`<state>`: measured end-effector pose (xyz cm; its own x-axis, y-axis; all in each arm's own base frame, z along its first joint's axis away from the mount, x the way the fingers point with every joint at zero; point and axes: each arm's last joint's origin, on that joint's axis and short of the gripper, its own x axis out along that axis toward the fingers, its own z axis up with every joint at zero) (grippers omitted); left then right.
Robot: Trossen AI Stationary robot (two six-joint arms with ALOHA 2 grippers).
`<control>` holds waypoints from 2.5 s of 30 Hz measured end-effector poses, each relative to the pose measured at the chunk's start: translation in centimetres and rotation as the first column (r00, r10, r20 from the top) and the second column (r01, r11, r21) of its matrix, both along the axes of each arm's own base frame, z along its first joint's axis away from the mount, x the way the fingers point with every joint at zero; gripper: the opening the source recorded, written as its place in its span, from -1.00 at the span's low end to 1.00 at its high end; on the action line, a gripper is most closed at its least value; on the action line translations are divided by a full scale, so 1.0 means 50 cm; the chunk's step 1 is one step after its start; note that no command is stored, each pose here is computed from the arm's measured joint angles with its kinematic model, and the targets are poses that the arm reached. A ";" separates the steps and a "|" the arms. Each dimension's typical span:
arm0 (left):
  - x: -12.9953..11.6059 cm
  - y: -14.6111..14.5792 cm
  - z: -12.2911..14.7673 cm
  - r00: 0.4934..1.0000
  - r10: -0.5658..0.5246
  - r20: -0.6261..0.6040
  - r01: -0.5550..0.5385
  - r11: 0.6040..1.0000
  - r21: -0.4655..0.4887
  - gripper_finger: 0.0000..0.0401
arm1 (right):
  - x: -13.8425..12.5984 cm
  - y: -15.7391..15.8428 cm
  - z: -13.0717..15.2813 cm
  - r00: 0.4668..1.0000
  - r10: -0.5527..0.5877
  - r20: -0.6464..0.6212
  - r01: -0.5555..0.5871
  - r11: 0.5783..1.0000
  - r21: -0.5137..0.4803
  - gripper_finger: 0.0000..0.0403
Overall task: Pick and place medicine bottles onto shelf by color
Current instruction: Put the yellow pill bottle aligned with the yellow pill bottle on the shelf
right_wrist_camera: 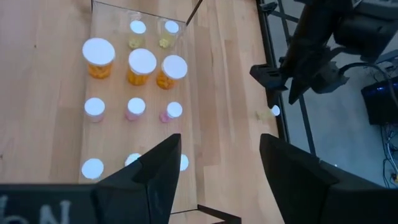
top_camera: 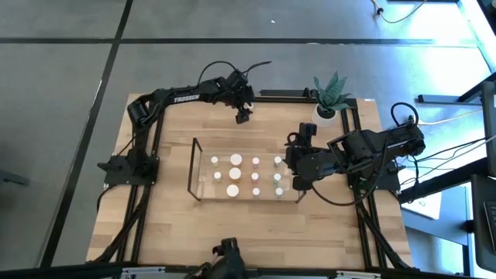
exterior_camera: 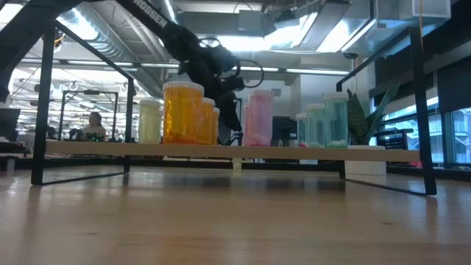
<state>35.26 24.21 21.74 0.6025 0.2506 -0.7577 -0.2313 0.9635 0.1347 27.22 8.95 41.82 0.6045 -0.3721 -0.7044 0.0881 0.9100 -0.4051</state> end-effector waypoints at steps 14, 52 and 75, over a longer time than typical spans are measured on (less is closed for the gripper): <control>-0.009 0.040 -0.028 0.996 0.083 -0.025 -0.081 0.995 0.050 0.37 | -0.001 -0.001 0.000 1.000 -0.005 -0.001 0.005 1.000 -0.008 0.09; 0.009 0.055 -0.101 0.999 0.029 -0.041 -0.028 1.000 0.005 0.37 | 0.006 -0.026 0.001 0.998 -0.062 0.007 0.062 0.997 -0.037 0.09; 0.010 0.056 -0.099 0.999 0.022 -0.023 -0.022 1.000 0.003 0.37 | 0.018 -0.074 0.000 0.992 -0.125 -0.007 0.125 0.992 -0.035 0.09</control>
